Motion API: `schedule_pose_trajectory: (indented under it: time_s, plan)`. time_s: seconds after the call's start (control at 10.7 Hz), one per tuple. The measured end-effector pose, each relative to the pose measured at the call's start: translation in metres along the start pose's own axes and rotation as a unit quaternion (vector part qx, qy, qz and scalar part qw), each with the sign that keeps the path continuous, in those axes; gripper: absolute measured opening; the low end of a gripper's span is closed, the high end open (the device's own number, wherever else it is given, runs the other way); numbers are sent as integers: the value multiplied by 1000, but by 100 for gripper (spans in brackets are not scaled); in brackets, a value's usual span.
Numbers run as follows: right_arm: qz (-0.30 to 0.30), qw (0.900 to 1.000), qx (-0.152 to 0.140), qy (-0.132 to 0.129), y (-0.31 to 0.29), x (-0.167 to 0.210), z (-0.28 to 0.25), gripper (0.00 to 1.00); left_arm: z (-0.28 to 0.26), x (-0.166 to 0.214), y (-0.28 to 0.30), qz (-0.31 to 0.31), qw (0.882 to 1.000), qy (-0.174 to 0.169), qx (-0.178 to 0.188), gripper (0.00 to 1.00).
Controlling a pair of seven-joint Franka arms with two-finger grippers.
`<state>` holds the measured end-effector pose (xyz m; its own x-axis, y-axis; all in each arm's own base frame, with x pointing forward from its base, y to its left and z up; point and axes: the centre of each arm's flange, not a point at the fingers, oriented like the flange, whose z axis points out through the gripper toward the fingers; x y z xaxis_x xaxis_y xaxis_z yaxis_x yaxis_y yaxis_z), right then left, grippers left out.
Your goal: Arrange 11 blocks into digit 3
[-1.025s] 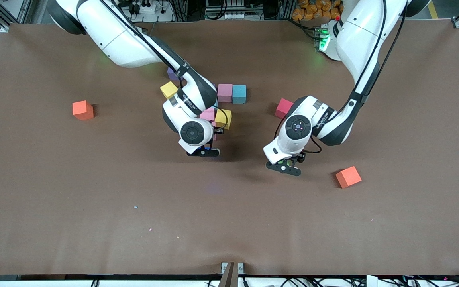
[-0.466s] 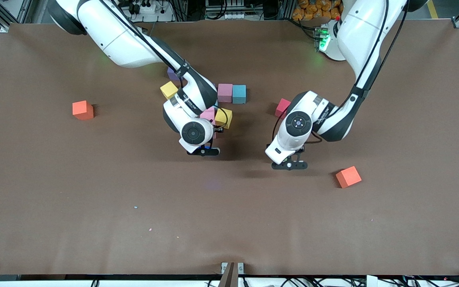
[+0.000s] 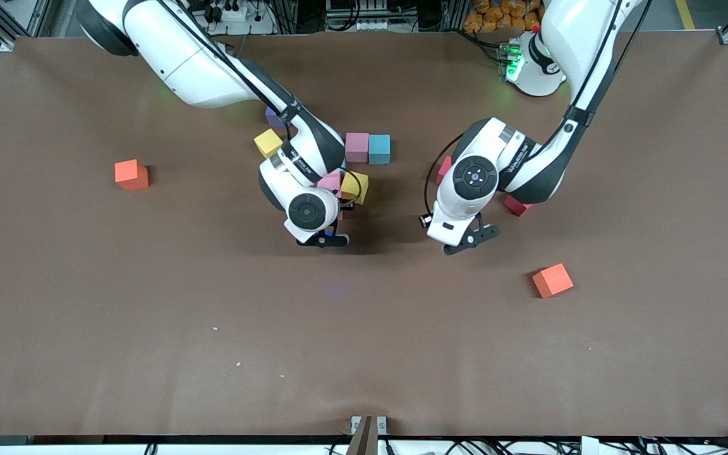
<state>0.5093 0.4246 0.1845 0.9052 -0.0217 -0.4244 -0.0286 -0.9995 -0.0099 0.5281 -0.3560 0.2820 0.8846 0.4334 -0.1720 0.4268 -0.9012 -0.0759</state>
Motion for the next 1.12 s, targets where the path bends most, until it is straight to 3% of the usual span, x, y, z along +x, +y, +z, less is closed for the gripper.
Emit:
schedule_pose_trajectory:
  time_s: [0.09,0.47,0.65,0.84,1.12]
  plan:
    - [0,1000,1,1,0,0,-1,100,2,-5,2,-41,999,-10,-3,48]
    - [-5,1000,16,20,-5,7,-25,100,3,-35,19,-209,978,-16,-7,48]
    - [-5,1000,20,23,-2,11,-42,100,8,-51,31,-303,953,-15,-20,48]
    - [-6,1000,10,6,7,13,-65,100,16,-63,42,-382,923,-17,-35,48]
    - [-21,1000,-11,-20,44,14,-108,100,33,-73,51,-424,905,-22,-38,48]
